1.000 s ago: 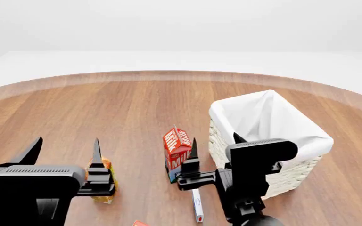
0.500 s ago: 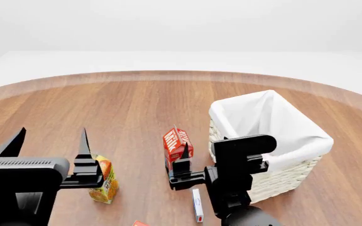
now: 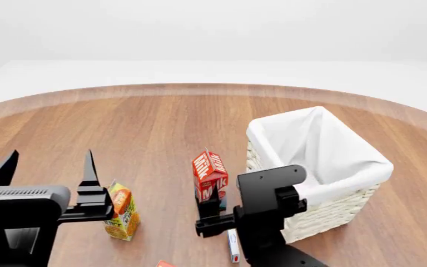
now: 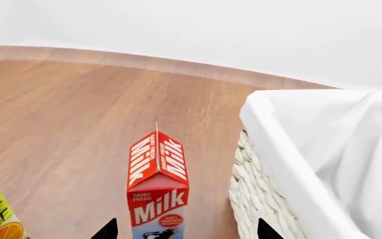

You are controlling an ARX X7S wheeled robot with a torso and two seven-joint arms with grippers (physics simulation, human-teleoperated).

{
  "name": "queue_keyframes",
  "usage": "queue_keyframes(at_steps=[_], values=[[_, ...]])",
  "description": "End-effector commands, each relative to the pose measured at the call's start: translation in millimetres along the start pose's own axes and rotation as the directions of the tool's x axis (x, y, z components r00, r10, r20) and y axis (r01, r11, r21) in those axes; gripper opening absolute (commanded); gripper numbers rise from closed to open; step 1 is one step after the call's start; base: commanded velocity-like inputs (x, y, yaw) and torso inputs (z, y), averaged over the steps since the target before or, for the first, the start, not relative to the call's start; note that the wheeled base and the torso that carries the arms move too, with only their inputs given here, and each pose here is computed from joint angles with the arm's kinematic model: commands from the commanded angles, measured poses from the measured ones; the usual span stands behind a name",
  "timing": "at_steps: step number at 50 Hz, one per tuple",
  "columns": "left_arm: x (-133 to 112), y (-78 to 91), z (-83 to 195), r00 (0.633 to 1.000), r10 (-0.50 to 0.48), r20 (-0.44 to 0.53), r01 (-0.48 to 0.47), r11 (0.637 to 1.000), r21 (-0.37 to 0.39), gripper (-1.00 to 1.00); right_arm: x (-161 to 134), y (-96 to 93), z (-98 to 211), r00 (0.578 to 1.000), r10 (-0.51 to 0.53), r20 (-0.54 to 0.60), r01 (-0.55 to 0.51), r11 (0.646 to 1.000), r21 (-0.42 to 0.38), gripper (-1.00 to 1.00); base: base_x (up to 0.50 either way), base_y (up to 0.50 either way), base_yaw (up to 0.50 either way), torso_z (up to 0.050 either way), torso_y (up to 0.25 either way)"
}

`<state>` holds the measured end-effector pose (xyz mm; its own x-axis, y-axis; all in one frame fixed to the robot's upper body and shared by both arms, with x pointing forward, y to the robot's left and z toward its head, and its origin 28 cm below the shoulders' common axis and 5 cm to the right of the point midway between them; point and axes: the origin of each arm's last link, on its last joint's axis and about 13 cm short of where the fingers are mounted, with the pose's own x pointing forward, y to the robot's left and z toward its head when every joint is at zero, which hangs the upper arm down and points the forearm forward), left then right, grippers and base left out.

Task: Pick up the cream cheese box and the butter, and put them in the basket.

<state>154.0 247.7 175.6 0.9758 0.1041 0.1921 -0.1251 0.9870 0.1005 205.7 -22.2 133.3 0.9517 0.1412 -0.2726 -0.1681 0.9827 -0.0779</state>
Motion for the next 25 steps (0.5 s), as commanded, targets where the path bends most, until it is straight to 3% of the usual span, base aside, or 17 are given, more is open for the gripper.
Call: queue_keyframes(at_steps=[1, 25], values=[[-1, 1.5, 1, 1.0, 0.009, 0.003, -0.009, 1.0, -0.002, 1.0, 1, 3.4, -4, 0.999, -0.01, -0.049, 0.008, 0.999, -0.031, 1.0, 0.0, 0.0, 0.0, 0.0, 0.0], [0, -0.3, 2, 1.0, 0.0, 0.007, 0.0, 1.0, -0.001, 1.0, 9, 7.1, -16, 0.986, -0.005, -0.165, -0.001, 1.0, -0.031, 1.0, 0.0, 0.0, 0.0, 0.0, 0.0]])
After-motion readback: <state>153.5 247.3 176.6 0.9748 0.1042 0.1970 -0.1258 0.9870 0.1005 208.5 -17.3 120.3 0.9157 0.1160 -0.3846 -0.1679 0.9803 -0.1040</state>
